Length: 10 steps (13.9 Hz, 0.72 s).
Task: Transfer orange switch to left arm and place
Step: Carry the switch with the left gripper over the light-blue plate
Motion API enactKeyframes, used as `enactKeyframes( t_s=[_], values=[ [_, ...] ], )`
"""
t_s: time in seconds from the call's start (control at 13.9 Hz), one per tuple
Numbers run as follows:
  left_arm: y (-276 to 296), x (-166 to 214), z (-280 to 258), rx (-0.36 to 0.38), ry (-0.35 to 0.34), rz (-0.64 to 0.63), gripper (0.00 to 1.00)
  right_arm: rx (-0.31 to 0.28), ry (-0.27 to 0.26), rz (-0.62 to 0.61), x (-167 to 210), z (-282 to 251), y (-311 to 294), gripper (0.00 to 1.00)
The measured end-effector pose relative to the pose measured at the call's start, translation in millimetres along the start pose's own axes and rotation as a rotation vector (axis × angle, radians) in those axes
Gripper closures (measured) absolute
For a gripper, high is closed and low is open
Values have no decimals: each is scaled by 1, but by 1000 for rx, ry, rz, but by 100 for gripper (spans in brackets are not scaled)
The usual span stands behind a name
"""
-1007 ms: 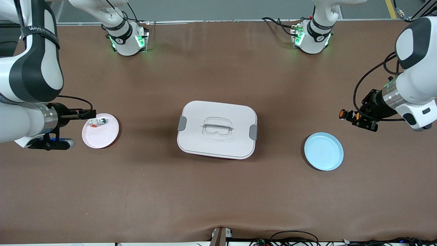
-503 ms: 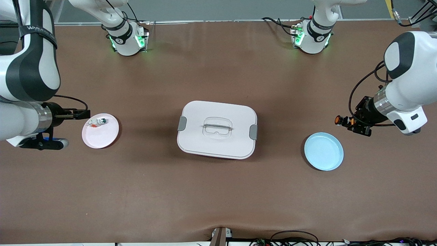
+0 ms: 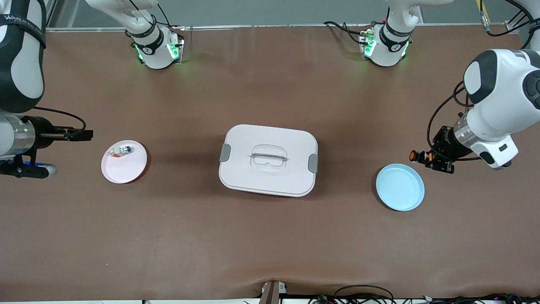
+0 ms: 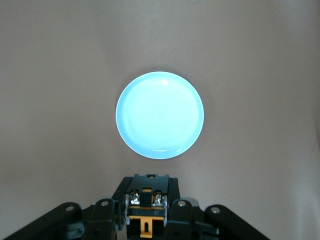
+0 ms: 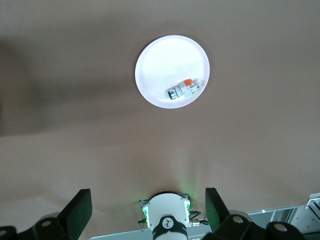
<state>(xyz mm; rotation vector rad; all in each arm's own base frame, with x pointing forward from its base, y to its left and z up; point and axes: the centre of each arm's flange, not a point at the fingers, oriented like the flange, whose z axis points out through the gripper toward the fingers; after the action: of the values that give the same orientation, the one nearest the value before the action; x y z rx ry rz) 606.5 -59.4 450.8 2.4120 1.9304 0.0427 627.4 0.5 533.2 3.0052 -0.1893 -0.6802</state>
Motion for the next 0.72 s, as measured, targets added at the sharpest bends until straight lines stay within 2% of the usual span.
enactKeyframes(
  t_s=[0.36,0.72],
  values=[
    [5,6,24,-2,1,-40,67,-3,-18,-20,-2,4,-11,0],
    [13,11,51,-11,2,-65,67,2,14,-21,-13,9,-9,0]
  ],
)
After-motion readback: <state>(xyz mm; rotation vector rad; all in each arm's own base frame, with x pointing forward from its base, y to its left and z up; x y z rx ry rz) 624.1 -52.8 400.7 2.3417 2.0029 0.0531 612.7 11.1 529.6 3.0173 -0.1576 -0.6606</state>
